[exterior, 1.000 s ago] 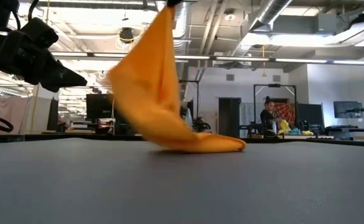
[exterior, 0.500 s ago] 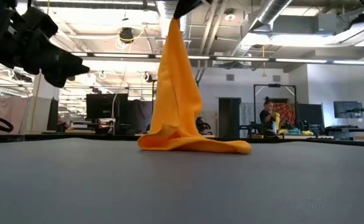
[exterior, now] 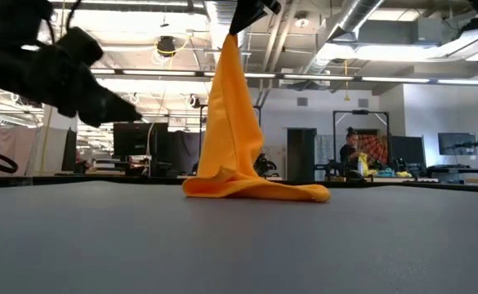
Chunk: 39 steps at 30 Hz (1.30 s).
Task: Roll towel
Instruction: Roll the yellow microfiber cloth on the table
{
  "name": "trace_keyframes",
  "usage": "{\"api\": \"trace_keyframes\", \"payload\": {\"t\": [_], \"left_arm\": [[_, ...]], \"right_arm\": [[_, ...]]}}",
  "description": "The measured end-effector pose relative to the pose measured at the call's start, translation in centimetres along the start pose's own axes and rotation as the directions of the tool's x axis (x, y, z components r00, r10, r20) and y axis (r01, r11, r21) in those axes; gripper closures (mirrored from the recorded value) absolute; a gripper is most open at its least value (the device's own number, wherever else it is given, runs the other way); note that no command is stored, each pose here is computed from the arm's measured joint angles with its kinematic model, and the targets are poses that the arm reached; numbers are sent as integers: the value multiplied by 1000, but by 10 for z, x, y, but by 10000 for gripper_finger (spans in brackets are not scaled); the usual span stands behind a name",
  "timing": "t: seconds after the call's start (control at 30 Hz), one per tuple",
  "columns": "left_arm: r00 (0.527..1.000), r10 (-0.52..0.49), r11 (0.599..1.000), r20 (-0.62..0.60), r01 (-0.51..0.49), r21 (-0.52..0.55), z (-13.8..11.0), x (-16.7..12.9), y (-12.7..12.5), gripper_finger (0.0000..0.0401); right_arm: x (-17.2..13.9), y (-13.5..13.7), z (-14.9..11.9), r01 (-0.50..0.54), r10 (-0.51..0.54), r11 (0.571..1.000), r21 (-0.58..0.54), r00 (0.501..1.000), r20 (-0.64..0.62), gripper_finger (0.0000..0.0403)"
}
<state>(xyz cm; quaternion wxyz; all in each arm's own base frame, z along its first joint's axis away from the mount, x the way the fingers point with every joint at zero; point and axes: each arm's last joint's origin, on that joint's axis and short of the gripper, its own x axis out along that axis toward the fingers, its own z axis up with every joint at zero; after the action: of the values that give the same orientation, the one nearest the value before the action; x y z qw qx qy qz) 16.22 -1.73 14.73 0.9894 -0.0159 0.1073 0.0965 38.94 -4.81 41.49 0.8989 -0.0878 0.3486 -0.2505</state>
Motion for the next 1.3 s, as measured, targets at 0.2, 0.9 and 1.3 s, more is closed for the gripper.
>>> {"api": "trace_keyframes", "payload": {"t": [0.2,0.9,1.3], "left_arm": [[990,2,992,-140,16,128,2,40,-18,191],[974,68,971,-218,-14,239,-9,137,-43,191],[967,11,980,-255,40,195,-10,140,-40,287]], "right_arm": [[0,0,-4,-1,2,1000,25,999,-37,389],[-1,-1,-18,7,-3,1000,25,986,-167,389],[-1,-1,-19,9,-4,1000,24,983,-182,389]]}}
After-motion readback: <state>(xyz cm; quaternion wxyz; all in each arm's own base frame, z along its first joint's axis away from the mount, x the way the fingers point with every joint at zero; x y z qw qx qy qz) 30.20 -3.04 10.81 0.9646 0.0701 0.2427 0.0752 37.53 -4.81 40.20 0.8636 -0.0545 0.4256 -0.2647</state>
